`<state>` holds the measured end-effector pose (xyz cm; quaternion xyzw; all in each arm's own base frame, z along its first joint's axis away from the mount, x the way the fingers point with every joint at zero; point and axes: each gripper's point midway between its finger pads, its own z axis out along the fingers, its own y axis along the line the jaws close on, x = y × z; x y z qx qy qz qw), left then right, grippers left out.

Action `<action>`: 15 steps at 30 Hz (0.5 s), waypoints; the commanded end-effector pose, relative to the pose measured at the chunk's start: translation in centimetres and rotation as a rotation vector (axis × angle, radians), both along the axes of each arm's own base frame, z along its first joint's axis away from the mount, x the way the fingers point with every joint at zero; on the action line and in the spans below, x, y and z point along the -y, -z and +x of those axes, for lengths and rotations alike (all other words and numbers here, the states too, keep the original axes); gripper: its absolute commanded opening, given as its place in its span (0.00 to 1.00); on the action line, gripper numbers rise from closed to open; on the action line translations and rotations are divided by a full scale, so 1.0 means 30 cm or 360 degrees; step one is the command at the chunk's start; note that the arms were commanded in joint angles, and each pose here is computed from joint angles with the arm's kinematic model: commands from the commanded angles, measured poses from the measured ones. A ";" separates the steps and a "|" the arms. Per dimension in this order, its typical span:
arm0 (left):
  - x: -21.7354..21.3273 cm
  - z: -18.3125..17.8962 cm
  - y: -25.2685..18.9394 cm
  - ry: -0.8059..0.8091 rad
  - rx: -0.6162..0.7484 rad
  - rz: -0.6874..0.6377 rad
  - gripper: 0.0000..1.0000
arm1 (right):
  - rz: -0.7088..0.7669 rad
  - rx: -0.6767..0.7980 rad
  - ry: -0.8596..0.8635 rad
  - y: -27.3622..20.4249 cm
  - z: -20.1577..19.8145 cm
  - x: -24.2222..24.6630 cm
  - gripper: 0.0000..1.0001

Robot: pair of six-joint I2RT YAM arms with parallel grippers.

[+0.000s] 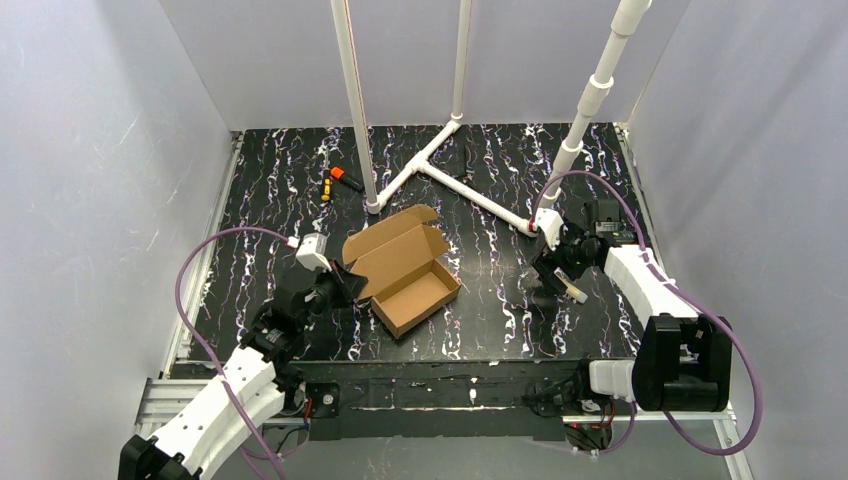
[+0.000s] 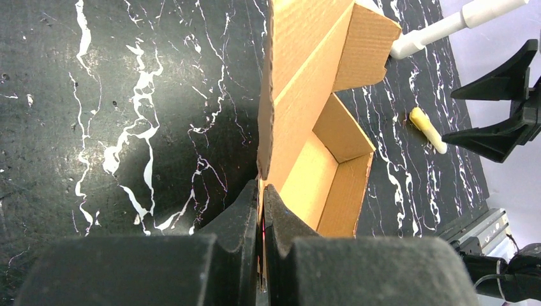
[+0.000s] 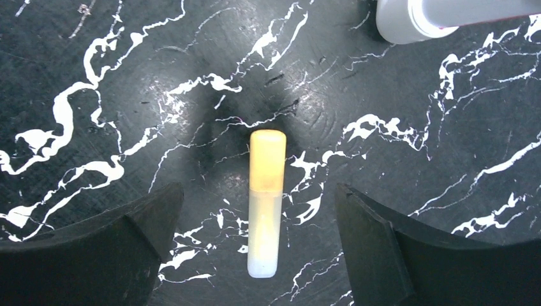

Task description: Fold the paper box

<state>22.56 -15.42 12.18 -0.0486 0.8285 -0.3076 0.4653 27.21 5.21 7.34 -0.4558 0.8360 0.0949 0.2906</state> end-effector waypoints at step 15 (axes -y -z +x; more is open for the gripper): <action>0.003 -0.004 0.006 0.0035 0.0015 0.0042 0.00 | -0.0146 -0.0184 0.0109 0.127 -0.034 0.077 0.75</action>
